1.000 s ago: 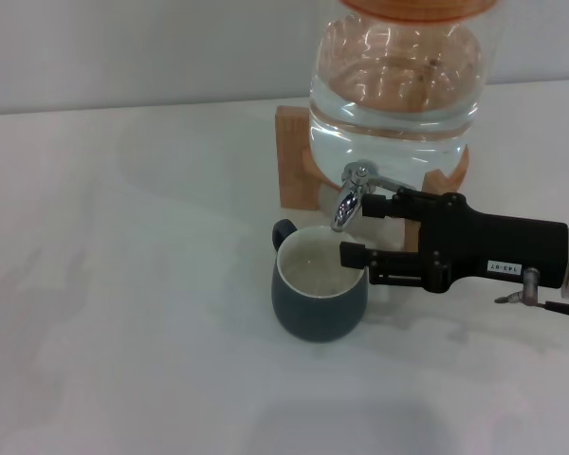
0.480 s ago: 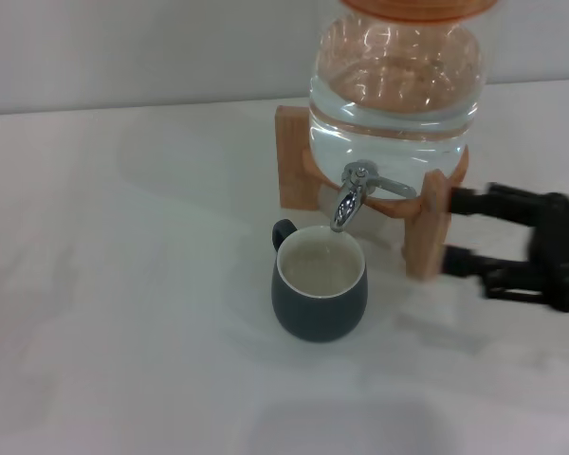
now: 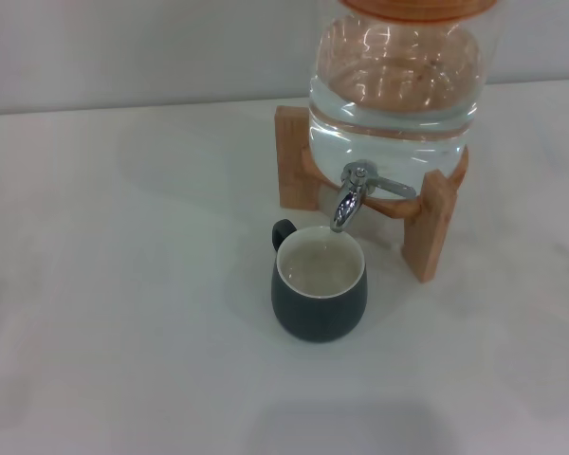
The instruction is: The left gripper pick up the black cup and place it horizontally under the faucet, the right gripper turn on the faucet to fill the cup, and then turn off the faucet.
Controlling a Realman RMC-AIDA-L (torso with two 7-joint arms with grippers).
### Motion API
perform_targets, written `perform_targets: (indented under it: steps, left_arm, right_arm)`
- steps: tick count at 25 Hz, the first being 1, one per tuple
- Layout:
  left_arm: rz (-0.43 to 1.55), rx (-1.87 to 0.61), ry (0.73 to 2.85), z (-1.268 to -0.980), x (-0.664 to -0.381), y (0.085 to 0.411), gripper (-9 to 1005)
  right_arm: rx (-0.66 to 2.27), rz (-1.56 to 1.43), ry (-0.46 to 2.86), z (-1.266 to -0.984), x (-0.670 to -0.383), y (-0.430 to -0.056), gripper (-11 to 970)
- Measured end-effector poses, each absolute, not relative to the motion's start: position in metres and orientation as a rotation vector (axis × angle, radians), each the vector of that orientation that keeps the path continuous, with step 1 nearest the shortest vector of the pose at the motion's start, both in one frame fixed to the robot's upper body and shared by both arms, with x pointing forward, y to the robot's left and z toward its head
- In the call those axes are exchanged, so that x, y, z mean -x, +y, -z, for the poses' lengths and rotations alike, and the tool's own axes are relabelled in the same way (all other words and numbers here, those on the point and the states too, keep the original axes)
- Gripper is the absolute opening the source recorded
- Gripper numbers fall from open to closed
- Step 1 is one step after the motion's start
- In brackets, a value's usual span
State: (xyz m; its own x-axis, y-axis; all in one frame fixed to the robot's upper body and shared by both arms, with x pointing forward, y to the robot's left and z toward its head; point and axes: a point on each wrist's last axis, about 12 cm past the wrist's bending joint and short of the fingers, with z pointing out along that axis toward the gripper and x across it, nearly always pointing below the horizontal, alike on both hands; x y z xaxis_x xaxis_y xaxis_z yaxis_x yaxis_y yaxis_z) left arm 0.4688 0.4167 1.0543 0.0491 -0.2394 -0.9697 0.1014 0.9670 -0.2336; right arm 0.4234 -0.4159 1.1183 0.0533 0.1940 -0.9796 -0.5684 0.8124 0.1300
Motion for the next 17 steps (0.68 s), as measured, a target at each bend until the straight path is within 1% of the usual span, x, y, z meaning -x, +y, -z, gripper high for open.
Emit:
perform_targets:
  steps: [3,4,5,9,13,17]
  left_arm:
    - [0.238,0.142,1.477,-1.057,-0.469,0.422,503]
    - [0.233,0.144,1.471,-1.059,-0.47,0.424,503]
    - [0.229,0.143,1.465,-1.06,-0.47,0.425,503]
    - [0.226,0.135,1.456,-1.065,-0.474,0.429,503]
    - [0.23,0.129,1.45,-1.069,-0.48,0.43,503]
    - [0.245,0.13,1.441,-1.071,-0.483,0.428,503]
  right_arm:
    - [0.204,-0.501,1.36,-1.101,-0.418,-0.426,807]
    - [0.204,-0.501,1.36,-1.101,-0.418,-0.426,807]
    - [0.137,-0.414,1.341,-1.087,-0.414,-0.428,807]
    - [0.052,-0.321,1.316,-1.071,-0.408,-0.427,807]
    - [0.007,-0.231,1.287,-1.062,-0.402,-0.424,807]
    - [-0.008,-0.188,1.279,-1.059,-0.404,-0.423,807]
